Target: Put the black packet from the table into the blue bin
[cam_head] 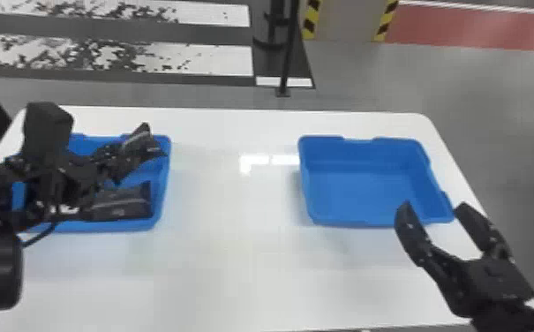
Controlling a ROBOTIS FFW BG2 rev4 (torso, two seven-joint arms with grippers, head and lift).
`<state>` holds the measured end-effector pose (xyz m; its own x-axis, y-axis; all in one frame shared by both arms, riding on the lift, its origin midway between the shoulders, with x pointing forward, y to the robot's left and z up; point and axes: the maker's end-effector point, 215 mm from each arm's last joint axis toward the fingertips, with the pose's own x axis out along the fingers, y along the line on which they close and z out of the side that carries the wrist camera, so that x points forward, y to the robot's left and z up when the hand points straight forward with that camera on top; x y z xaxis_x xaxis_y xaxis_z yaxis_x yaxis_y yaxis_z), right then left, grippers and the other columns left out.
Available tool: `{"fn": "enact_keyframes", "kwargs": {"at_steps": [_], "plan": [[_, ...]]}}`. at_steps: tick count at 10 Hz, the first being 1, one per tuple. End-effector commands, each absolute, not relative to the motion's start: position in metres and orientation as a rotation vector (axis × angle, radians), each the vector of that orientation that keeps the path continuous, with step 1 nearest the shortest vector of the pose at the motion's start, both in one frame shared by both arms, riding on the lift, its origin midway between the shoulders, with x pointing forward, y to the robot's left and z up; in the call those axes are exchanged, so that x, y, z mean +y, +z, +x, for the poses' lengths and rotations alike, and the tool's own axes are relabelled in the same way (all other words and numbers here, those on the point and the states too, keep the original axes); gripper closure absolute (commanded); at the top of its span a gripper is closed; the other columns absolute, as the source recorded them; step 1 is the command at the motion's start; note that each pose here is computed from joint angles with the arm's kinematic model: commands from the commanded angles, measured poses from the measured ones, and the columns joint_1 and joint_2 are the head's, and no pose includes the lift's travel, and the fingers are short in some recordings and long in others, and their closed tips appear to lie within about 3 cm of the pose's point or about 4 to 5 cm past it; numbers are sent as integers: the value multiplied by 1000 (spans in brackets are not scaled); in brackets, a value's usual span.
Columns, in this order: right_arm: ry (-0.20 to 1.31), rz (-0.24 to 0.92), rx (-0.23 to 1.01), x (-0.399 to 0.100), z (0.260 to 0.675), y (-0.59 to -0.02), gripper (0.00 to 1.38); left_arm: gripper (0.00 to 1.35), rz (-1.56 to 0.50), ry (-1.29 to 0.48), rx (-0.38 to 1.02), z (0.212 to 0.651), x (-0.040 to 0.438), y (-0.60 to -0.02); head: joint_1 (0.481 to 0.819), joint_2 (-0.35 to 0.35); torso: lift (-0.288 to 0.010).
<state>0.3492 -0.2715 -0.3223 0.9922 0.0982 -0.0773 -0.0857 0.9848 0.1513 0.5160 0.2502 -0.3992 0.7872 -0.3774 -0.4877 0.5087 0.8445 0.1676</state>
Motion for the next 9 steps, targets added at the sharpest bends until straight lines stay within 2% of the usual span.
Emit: {"fn": "enact_keyframes", "kwargs": {"at_steps": [1, 2, 3, 5, 7, 9], "plan": [[92, 151, 84, -271, 349, -322, 133, 822, 312, -426, 514, 502, 278, -419, 695, -45, -110], [92, 151, 84, -271, 349, -322, 133, 328, 303, -415, 520, 498, 281, -424, 695, -10, -110], [92, 151, 84, -271, 349, -322, 133, 59, 298, -425, 489, 500, 276, -417, 695, 8, -110], [92, 153, 86, -271, 348, -323, 133, 162, 275, -433, 356, 499, 271, -382, 695, 5, -110], [92, 152, 84, -272, 348, -322, 133, 163, 316, -318, 230, 458, 312, -335, 695, 10, -110], [90, 155, 80, -273, 347, -321, 133, 170, 218, -220, 87, 404, 328, -312, 695, 55, -110]]}}
